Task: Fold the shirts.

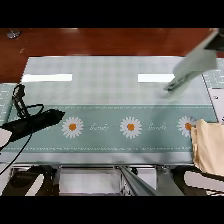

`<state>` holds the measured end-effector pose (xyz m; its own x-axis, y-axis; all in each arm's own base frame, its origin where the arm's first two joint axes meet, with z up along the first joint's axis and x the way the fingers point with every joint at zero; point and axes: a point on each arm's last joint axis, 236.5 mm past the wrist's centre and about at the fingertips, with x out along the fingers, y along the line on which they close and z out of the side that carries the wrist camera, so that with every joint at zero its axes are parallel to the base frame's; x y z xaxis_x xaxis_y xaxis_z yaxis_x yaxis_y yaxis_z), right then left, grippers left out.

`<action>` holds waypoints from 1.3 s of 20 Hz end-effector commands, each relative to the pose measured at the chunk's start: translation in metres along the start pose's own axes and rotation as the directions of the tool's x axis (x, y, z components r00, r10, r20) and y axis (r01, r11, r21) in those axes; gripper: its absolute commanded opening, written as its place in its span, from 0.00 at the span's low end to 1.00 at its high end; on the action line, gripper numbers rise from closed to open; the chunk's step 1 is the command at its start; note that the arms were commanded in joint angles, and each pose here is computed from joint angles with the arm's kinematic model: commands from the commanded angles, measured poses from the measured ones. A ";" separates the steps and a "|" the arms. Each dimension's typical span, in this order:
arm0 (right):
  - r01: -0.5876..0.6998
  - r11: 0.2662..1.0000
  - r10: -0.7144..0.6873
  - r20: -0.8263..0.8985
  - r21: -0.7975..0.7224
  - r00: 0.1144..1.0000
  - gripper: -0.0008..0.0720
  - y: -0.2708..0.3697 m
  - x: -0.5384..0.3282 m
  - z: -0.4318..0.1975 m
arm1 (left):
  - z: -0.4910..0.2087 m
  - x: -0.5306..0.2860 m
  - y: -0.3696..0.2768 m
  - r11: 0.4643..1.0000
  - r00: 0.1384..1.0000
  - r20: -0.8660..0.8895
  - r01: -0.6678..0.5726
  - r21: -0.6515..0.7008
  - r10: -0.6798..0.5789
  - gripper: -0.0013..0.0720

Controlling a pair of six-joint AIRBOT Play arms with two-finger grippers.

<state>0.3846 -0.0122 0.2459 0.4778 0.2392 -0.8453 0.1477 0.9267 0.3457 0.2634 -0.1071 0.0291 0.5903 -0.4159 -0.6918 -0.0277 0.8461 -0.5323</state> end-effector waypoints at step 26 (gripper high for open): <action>-0.089 0.975 0.023 0.303 0.204 0.953 0.04 -0.067 0.019 0.018 | 0.159 -0.022 -0.104 0.949 0.986 0.123 0.067 0.308 -0.110 0.05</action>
<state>0.2985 -0.1521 0.1656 0.5381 -0.0242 -0.8425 0.6252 0.6818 0.3798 0.3501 -0.1146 0.1398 0.7159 -0.4195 -0.5582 0.1470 0.8721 -0.4668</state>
